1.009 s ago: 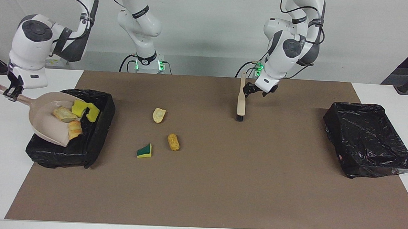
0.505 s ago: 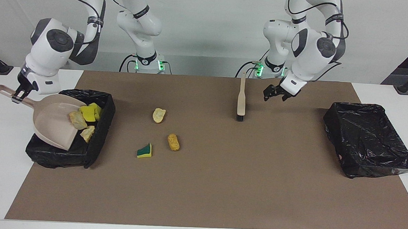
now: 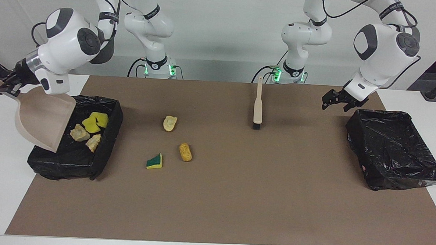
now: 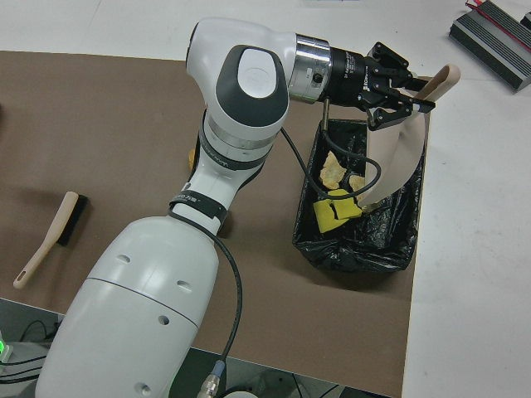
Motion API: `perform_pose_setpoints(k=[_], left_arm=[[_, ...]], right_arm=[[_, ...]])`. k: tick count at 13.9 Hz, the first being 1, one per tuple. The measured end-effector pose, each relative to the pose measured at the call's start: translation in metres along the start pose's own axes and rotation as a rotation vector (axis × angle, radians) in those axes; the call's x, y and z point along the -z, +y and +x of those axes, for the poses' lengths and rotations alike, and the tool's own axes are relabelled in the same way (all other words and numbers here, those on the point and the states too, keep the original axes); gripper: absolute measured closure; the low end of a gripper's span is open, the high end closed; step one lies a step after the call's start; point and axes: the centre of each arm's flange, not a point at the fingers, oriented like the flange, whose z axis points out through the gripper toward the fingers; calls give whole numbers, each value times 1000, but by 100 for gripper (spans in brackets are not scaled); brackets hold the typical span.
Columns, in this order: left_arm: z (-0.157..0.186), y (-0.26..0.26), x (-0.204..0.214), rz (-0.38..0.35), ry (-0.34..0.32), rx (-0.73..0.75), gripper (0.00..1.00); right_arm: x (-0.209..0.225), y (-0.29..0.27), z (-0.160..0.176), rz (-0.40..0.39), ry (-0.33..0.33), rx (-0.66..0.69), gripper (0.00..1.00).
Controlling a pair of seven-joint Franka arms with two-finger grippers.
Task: Sweep and dump trash in bin
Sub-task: 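Tip the dustpan over the bin with the right gripper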
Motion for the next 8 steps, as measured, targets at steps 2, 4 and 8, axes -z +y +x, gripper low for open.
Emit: perform_pose_setpoints(k=[2,4,8], left_arm=[[-4,3,33,1,18,-6,0],[-15,6,66,3,39,-11,0],[-37,9,92,4,42,-13,0]], right_arm=[[17,4,4,0,53,-47,68],[31,6,13,8,130,-127,68],[73,14,42,25,286,-349,68]])
